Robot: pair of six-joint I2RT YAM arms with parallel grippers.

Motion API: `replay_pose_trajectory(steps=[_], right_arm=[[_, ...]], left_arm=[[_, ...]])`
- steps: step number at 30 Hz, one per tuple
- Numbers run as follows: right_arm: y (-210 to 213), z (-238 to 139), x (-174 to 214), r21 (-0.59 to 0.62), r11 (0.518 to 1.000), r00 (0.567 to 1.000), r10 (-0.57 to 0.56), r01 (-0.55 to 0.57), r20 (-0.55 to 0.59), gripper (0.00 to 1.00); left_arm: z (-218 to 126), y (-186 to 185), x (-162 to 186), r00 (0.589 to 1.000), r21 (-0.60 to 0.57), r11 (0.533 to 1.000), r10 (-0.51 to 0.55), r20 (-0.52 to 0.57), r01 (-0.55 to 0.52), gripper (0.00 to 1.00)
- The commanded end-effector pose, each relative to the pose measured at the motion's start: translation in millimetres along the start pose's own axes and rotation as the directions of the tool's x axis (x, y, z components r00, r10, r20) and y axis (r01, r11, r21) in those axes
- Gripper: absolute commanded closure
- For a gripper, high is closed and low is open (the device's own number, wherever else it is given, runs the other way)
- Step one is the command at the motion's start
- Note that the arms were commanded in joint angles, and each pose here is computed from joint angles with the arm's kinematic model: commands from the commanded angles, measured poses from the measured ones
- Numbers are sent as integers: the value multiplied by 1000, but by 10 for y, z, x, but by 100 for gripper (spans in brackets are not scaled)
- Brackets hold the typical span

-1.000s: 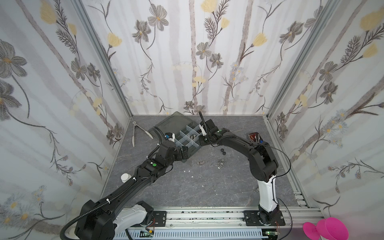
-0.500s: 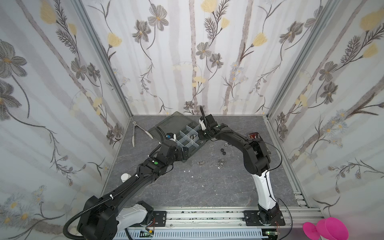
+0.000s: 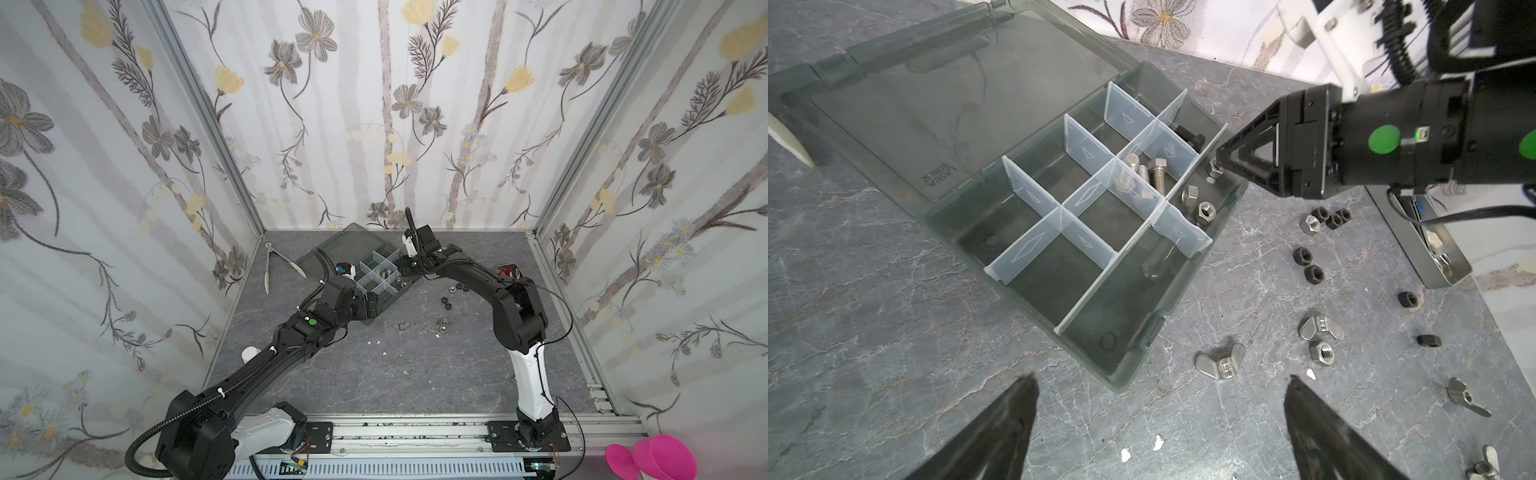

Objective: Sort the screws and nuts into containers
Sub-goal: 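Open the right gripper over a compartment to drop the silver hex nut, then withdraw the right gripper while the left moves to a silver hex nut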

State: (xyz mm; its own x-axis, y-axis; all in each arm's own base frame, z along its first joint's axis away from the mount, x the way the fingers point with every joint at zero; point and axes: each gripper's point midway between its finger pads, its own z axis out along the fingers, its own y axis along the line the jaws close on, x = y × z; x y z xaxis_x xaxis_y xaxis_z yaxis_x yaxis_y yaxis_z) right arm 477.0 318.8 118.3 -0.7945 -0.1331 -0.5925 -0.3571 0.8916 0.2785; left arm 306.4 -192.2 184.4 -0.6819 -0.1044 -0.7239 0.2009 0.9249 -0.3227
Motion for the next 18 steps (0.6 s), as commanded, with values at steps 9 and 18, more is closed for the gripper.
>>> replay_pose_trajectory(steps=[9, 18], right_arm=[[-183, -658, 34, -81, 993, 988, 93, -84, 121, 57], [-836, -1283, 291, -95, 970, 948, 238, -223, 210, 56]], left_arm=[[187, -535, 142, 987, 3, 989, 149, -55, -149, 19], [501, -1027, 435, 957, 34, 968, 250, -145, -248, 25]])
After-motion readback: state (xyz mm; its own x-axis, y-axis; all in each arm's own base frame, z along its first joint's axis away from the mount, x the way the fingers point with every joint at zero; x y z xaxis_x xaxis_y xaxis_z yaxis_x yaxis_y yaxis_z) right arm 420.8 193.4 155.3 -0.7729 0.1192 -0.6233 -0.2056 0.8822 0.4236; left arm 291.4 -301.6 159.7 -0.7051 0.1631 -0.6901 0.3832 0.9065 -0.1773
